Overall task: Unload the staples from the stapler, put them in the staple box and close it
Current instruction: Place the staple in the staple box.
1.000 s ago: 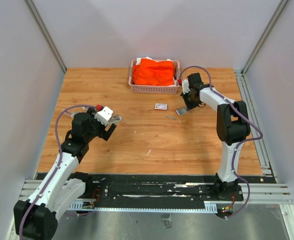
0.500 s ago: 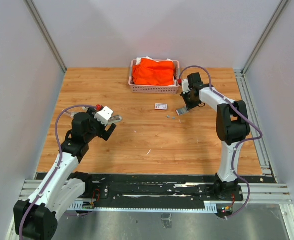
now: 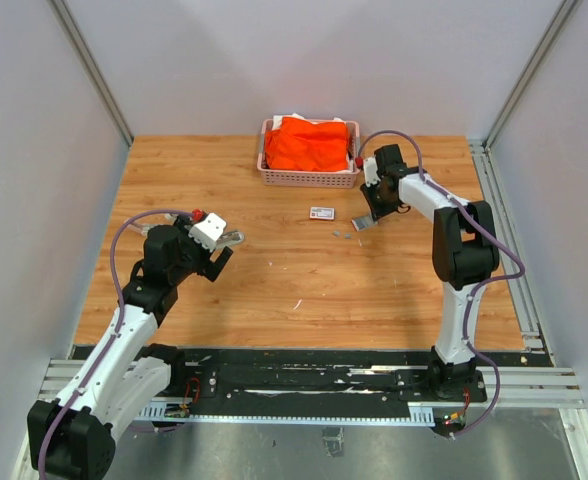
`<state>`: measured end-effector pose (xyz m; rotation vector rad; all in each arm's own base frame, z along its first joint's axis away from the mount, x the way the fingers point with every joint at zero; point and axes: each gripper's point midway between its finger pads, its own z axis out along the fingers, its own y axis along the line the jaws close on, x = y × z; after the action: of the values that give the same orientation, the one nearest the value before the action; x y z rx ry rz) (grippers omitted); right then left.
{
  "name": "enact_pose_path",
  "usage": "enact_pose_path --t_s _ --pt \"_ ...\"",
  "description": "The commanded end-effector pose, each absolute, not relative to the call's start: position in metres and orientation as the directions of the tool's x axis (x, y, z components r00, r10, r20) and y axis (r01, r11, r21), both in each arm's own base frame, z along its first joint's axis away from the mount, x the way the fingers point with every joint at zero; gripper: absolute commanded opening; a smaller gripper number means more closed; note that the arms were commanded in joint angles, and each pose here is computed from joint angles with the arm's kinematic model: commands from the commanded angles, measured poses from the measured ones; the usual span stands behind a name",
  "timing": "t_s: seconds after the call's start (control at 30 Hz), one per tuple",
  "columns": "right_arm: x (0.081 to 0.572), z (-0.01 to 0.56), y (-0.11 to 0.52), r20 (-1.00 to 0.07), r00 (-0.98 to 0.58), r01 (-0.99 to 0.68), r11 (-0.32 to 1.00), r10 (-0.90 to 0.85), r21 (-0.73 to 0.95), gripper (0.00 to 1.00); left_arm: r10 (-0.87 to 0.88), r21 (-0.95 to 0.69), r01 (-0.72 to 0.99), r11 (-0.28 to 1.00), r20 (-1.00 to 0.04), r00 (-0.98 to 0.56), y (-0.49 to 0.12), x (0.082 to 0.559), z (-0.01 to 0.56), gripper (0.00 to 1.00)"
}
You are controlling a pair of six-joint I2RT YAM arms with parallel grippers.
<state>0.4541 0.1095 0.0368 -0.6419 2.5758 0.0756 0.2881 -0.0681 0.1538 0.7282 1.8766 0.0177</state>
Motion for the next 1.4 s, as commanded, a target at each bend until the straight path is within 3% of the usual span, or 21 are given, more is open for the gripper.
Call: enact_pose_path --t_s 0.0,1.37 --pt "0.46 0.041 0.112 -0.463 -0.77 -0.458 0.886 -0.438 -0.077 0.24 0.496 0.354 0.472 0.807 -0.841 -0.216 -0.069 0.29 0.156 0.98" --pt "0.45 0.034 0.124 -0.436 -0.778 -0.487 0.872 -0.453 -0.038 0.27 0.497 0.355 0.47 0.808 -0.84 -0.218 -0.069 0.291 0.156 0.98"
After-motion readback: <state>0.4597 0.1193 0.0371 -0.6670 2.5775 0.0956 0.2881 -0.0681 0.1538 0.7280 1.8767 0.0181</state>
